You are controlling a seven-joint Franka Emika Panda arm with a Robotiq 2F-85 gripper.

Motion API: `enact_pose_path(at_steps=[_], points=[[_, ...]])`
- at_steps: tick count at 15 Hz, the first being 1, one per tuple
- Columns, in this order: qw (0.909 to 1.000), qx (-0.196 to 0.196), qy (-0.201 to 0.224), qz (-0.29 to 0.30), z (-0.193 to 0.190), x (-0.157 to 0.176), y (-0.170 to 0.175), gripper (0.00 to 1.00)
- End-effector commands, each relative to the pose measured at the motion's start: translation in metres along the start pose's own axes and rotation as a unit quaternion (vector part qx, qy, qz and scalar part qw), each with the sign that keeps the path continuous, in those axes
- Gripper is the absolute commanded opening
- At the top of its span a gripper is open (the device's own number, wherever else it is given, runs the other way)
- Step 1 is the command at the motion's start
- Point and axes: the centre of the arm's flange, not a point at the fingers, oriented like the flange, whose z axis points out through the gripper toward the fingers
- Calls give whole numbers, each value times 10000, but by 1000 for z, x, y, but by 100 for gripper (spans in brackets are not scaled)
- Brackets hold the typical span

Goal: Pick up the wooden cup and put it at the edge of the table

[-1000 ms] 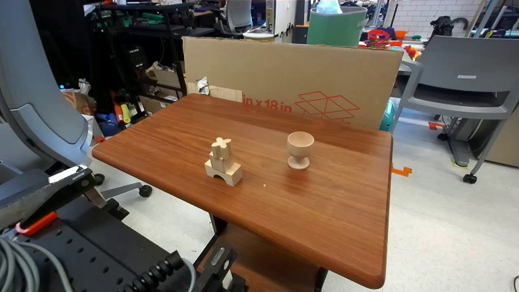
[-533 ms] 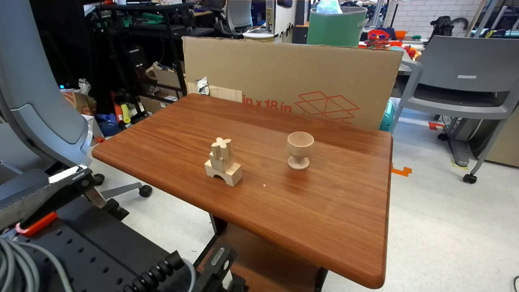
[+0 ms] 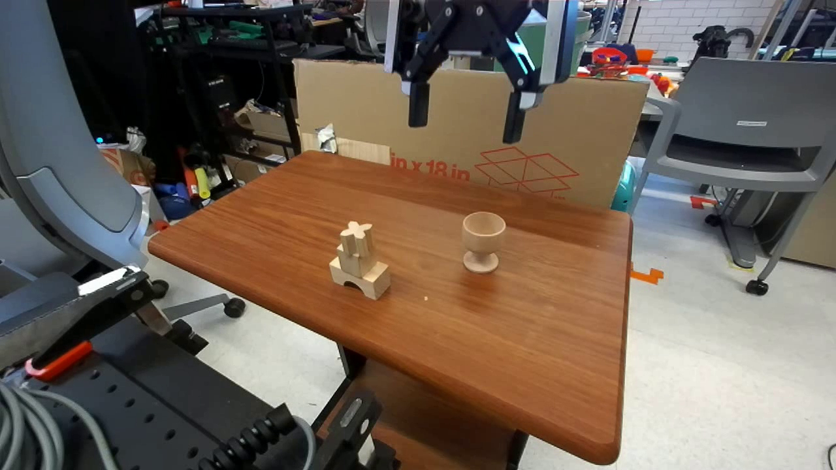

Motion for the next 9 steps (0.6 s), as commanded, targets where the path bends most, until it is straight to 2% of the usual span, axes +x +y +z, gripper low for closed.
enact_pose_path(at_steps=[1,9], points=[[10000,-27,40,57,23,34,-7,100],[9995,-268,89,108,53,54,-11,100]])
